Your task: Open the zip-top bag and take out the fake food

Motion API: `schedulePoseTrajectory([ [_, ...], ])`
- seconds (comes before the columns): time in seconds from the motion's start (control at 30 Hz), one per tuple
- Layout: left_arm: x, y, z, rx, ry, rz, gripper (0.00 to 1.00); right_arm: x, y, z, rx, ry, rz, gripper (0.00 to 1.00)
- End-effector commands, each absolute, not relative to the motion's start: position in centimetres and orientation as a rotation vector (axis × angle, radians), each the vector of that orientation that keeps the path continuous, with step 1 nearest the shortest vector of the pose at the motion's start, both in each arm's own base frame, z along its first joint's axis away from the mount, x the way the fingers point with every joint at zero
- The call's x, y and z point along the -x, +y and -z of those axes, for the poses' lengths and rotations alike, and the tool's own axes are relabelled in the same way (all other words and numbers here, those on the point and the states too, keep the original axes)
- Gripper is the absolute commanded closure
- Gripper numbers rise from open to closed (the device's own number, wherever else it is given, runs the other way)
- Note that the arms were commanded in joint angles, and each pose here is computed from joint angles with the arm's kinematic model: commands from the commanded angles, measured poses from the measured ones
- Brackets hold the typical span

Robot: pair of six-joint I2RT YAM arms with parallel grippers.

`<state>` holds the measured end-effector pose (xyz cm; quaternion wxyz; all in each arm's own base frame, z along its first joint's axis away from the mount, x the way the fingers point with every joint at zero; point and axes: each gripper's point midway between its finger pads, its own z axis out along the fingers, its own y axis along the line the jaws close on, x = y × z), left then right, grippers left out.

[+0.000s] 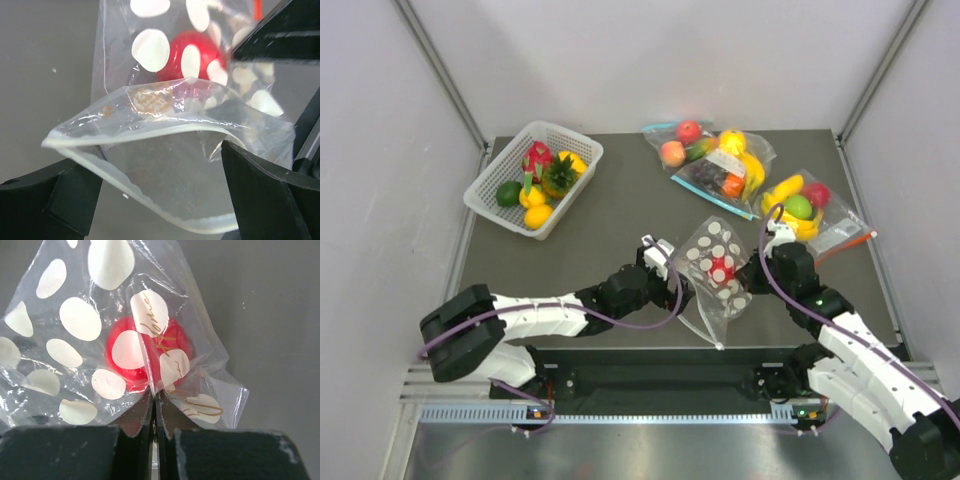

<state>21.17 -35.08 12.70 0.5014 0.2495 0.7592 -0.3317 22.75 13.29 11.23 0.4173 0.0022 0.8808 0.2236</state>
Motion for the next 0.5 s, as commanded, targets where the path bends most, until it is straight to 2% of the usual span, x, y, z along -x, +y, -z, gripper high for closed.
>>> schedulePoseTrajectory([
  [0.0,-20.8,-34.5,-10.5,-0.623,1.916,0.739,0.01,-23.8,13.2,-14.2,-0.049,2.130,-0.577,1.00],
  [0.17,-19.2,-33.1,-8.0,-0.684,1.977,0.696,0.01,-24.0,12.7,-14.2,-0.099,2.124,-0.558,1.00],
  [0.47,-15.0,-33.8,-9.7,-0.804,1.882,0.836,0.01,-24.9,12.0,-13.2,-0.166,2.141,-0.502,1.00],
])
